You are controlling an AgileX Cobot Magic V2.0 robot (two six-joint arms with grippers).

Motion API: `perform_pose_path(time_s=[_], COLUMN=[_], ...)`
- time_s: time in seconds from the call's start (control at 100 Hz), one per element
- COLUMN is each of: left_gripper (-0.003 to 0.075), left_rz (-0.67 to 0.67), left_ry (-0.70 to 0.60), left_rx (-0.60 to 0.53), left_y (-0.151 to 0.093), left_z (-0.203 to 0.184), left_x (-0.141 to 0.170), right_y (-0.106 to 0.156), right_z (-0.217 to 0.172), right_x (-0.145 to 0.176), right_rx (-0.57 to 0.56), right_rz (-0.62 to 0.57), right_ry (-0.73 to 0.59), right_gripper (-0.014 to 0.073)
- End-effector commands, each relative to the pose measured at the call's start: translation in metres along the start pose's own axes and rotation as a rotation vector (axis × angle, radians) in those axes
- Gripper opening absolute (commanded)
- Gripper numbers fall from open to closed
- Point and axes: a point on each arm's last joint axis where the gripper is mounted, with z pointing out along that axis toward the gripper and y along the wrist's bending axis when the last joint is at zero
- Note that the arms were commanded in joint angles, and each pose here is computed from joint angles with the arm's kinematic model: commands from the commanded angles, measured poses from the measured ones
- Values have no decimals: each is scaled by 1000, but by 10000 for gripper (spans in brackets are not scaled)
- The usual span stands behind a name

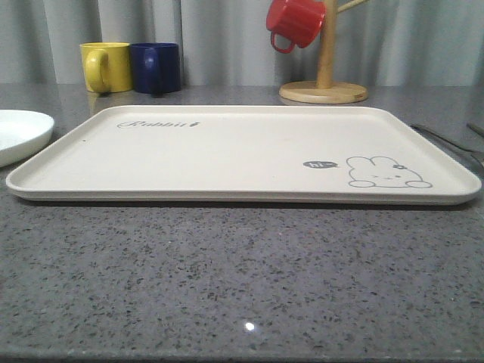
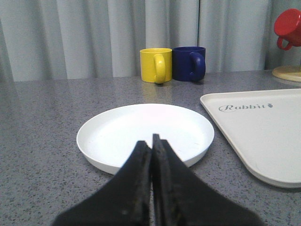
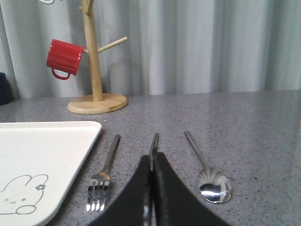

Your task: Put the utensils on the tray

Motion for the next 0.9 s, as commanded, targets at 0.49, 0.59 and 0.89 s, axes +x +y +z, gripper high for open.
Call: perform_pose_path(time_s=[0.49, 0.59, 0.89], left_gripper=[-17, -17, -17], left_rz=[-8, -16, -32], left_ry=[-182, -177, 112], left_rx=[19, 12, -28], left_y=[-1, 0, 9], left_z=[-4, -7, -4], left_x=[-14, -34, -132], right_y=[1, 1, 1], right_z=[-2, -2, -2], right_x=[-15, -15, -15], right_rx=[-7, -7, -7], right_rz=[-18, -18, -18], right_ry=[-118, -118, -118], right_gripper=[-36, -36, -36])
